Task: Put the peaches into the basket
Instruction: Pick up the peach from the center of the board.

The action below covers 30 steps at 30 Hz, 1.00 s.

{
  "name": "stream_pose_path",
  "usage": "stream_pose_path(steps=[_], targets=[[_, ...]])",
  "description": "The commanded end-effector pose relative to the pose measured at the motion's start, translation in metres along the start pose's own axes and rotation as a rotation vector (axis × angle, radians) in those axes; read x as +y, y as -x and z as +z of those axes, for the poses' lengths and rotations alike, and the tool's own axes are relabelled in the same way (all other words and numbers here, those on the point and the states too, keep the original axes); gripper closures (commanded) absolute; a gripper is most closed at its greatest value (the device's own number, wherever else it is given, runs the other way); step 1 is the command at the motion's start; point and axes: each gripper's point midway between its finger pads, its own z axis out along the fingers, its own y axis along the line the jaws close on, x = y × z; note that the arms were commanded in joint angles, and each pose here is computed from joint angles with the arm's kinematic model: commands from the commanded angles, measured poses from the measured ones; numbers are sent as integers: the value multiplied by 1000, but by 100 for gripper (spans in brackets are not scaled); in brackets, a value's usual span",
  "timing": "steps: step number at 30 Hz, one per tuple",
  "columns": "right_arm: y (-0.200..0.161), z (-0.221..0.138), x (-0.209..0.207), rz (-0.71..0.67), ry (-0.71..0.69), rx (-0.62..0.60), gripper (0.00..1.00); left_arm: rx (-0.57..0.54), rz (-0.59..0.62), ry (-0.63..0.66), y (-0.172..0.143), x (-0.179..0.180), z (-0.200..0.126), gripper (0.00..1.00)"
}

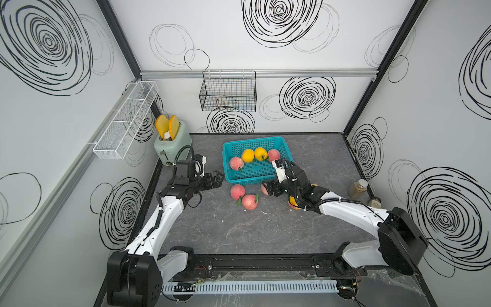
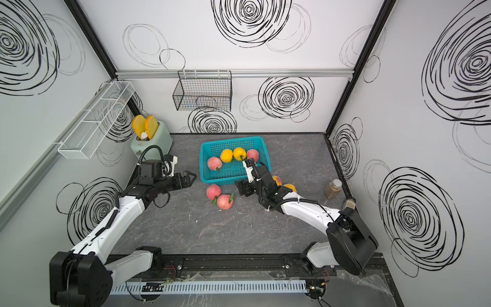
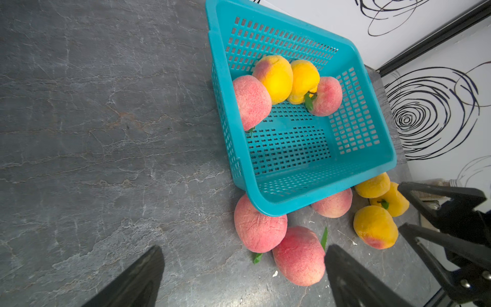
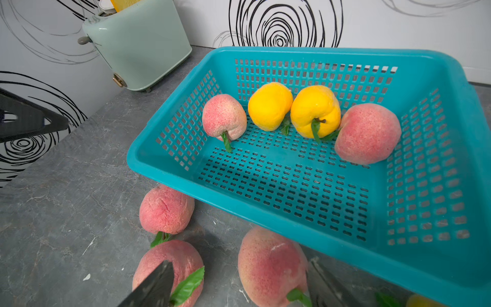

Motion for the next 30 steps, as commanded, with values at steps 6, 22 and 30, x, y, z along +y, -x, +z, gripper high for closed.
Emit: stream_pose_path(steps=[6, 22, 30], targets=[[-27, -3, -6, 61, -2, 41, 18, -31, 1, -6, 9, 0, 0, 2], [-43, 19, -28, 90, -42, 76, 18, -33, 2, -5, 9, 1, -1, 2], [-53, 32, -36, 100, -42, 103, 18, -32, 1, -6, 9, 1, 0, 2]])
